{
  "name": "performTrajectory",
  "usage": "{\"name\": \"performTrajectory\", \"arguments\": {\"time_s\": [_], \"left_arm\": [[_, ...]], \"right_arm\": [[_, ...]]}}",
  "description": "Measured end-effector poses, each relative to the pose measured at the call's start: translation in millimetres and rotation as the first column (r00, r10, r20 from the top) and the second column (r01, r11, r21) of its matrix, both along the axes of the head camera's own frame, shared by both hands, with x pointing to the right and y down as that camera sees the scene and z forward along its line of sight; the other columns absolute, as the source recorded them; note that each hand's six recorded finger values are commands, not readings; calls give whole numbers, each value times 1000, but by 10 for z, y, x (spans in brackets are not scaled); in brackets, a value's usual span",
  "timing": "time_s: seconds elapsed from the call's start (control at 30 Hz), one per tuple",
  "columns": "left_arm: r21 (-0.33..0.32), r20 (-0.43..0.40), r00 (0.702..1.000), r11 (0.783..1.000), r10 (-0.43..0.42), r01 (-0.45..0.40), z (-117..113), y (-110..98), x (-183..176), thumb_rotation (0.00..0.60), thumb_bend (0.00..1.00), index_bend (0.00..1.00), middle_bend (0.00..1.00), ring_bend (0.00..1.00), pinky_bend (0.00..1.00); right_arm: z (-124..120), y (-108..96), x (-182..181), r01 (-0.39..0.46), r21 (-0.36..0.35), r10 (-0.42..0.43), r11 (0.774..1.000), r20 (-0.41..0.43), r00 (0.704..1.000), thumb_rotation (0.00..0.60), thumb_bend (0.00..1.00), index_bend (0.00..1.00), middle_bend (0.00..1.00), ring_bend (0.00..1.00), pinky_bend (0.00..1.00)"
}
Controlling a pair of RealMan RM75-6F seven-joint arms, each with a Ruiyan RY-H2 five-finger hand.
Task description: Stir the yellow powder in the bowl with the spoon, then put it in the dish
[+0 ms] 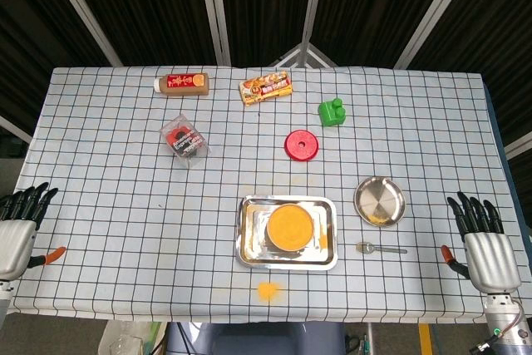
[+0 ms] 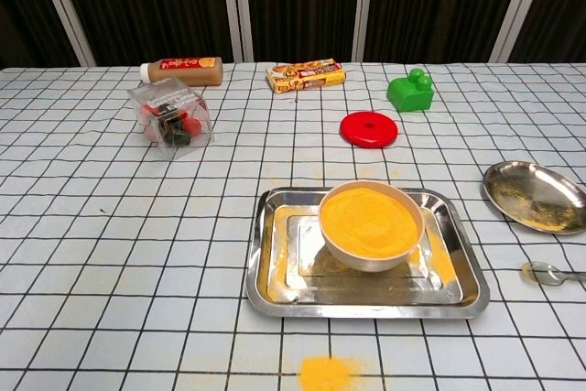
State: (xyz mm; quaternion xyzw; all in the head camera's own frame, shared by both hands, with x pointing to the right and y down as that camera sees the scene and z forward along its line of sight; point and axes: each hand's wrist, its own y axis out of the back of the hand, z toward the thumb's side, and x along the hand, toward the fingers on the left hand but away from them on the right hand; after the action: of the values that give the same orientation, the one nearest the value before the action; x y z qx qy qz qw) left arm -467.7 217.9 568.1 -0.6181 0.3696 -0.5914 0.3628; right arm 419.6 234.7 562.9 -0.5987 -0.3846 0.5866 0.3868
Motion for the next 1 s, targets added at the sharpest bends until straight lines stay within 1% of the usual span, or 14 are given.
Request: {"name": "performTrajectory", "arguments": {"time_s": [0.1,0.2,0.27,0.3,0.37,0.47,0.57,0.77,1.0], "left_arm": [[8,-8,1000,1000,-3,3,-13,-7,1,600,0,0,0,0,0],[10,-11,1000,1000,-5,5,-17,-9,4,600,0,0,0,0,0],[13,-11,1000,1000,-3,3,-21,-11,7,600,0,0,0,0,0],[14,-10,1000,1000,-1,1,-23,-12,8,600,0,0,0,0,0],[14,-10,1000,1000,-1,2,-22,-13,7,600,0,0,0,0,0],[11,-10,1000,1000,-4,4,-14,-14,2,600,0,0,0,0,0],[8,-10,1000,1000,-8,8,-5,-18,-7,600,0,0,0,0,0],[14,-17,1000,1000,-13,13,-9,-35,-8,600,0,0,0,0,0],[19,-21,1000,1000,-12,13,-16,-35,1,600,0,0,0,0,0]], "right_arm": [[20,21,-28,5,-11,-6,1000,-4,1000,600,365,0,0,0,0],[69,64,-81,4,-37,-3,999,7,1000,600,365,0,0,0,0],[103,90,-114,3,-56,-2,998,13,1000,600,365,34,0,0,0],[129,107,-136,2,-70,-1,998,17,1000,600,365,69,0,0,0],[186,137,-176,-5,-99,7,995,25,1000,600,365,214,0,0,0],[264,162,-220,-19,-132,23,991,30,999,600,365,378,41,0,0],[338,156,-265,-20,-148,24,989,20,1000,600,365,459,96,0,0],[534,108,-335,-22,-153,20,988,-19,1000,600,364,510,125,0,0],[818,114,-357,-54,-192,44,980,-57,997,600,365,511,125,0,0]]}}
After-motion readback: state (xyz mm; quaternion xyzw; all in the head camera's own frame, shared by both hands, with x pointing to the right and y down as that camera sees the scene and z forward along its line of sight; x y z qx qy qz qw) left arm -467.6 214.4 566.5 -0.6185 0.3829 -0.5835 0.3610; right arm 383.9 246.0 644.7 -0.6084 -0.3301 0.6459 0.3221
